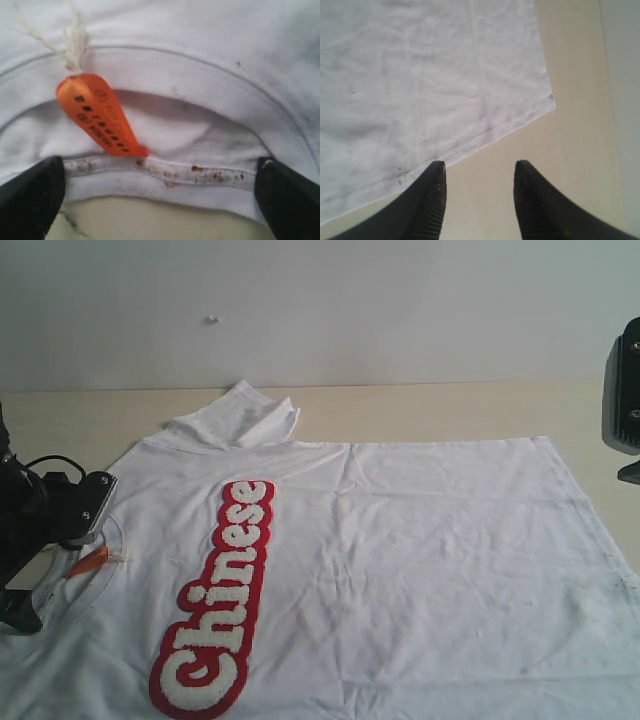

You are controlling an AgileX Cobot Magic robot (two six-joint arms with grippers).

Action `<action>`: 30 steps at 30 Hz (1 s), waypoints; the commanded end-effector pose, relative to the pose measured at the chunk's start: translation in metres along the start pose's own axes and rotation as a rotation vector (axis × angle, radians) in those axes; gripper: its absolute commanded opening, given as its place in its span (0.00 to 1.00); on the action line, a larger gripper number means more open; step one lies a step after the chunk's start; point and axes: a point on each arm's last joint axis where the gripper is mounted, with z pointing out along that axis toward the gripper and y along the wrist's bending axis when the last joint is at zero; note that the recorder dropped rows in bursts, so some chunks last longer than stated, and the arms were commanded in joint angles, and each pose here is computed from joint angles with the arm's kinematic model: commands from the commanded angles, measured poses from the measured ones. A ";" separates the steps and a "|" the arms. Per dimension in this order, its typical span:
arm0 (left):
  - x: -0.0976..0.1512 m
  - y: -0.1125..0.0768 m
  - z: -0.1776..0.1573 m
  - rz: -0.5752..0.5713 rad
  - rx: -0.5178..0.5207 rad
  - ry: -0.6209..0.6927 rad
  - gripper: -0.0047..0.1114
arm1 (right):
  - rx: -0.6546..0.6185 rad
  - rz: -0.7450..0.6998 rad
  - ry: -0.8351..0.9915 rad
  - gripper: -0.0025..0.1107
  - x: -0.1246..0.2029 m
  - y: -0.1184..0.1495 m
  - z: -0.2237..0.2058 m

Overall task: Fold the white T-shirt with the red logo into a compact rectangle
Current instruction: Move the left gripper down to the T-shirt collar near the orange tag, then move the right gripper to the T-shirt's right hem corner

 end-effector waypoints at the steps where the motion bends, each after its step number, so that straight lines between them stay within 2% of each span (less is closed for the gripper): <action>1: 0.003 -0.005 0.027 -0.007 0.042 0.002 0.94 | -0.005 -0.005 -0.001 0.40 0.000 0.001 0.000; 7: 0.003 -0.005 0.027 -0.007 0.045 0.002 0.94 | 0.060 0.011 -0.025 0.40 -0.002 -0.004 -0.002; 18: 0.003 -0.006 0.027 -0.007 0.052 0.002 0.94 | 0.029 0.106 -0.089 0.40 -0.008 -0.002 -0.003; 30: 0.003 -0.006 0.027 -0.007 0.052 0.002 0.94 | -0.144 0.118 -0.090 0.40 -0.009 0.015 -0.010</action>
